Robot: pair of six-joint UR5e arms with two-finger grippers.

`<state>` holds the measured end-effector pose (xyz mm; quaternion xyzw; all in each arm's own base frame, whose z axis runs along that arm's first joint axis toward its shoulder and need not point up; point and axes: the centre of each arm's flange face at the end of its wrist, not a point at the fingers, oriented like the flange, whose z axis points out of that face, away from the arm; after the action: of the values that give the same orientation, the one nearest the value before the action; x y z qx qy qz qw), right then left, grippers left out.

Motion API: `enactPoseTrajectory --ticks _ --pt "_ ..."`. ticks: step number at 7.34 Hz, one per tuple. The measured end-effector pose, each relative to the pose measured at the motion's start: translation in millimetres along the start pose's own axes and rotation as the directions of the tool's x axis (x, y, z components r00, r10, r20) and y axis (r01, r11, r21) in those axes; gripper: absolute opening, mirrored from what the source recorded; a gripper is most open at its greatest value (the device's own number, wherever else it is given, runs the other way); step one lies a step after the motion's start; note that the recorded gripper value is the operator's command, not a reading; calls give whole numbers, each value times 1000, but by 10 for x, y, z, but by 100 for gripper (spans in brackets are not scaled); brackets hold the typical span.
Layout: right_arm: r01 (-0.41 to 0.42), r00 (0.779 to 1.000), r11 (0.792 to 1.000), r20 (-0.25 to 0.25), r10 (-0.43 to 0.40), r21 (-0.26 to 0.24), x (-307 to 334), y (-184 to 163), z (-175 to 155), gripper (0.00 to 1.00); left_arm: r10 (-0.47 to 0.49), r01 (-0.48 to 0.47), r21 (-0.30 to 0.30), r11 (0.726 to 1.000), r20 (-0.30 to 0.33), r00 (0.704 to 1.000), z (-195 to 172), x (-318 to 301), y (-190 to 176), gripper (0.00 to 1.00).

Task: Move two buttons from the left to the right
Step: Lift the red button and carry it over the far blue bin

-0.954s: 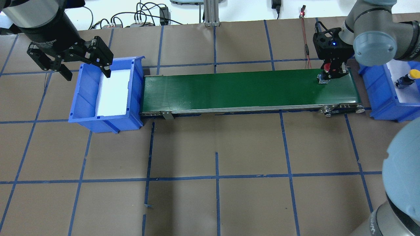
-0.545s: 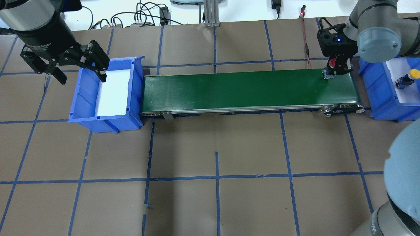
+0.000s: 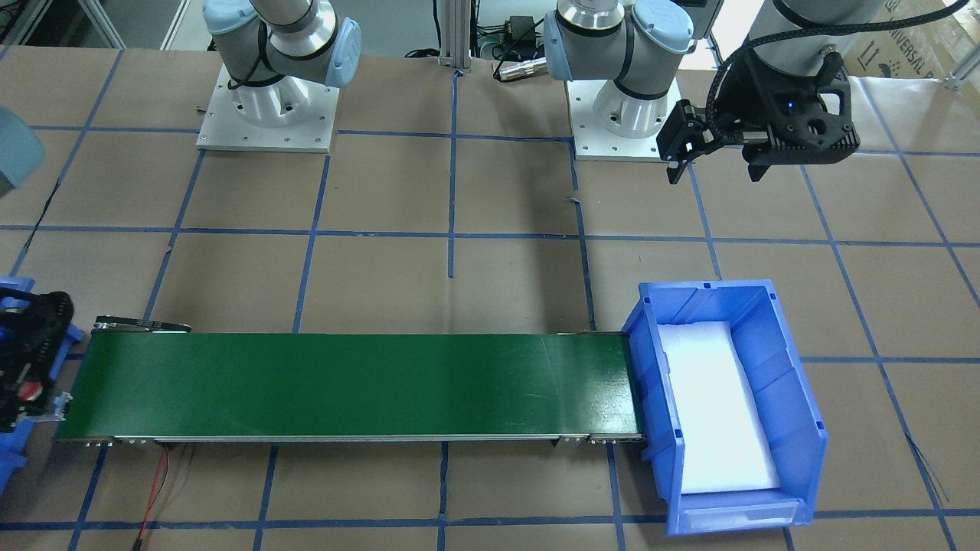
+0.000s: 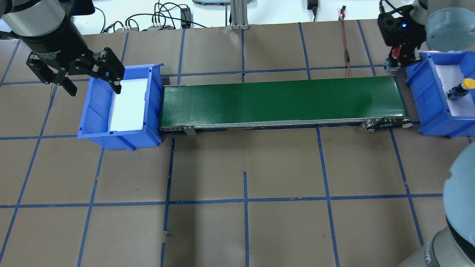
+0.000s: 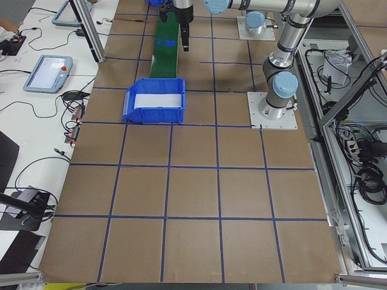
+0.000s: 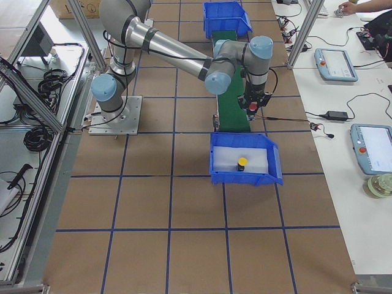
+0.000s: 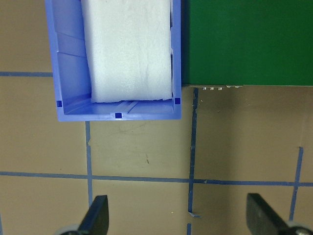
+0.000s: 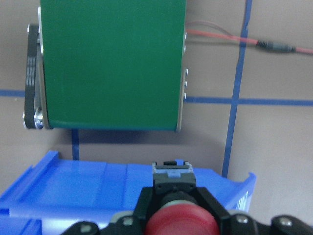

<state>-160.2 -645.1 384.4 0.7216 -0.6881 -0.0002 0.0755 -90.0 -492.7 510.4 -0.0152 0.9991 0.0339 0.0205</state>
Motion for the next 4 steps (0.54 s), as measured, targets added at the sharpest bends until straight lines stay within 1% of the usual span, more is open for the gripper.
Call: enactPoseTrajectory --ticks 1,2,3,4 --pt "-7 1000 1000 -5 7 13 -106 390 -41 8 0 0 -4 1000 0 1000 20 -1 -17 100" --pt "-4 1000 1000 -6 4 30 -198 690 14 8 0 0 -5 1000 0 1000 24 -7 -20 100" --pt "-8 1000 998 4 8 65 -237 879 239 8 -1 1 -6 1000 1 1000 27 -9 -18 100" --pt "-14 1000 994 13 13 105 -218 968 534 9 0 0 -7 1000 1 1000 35 -10 -19 100"
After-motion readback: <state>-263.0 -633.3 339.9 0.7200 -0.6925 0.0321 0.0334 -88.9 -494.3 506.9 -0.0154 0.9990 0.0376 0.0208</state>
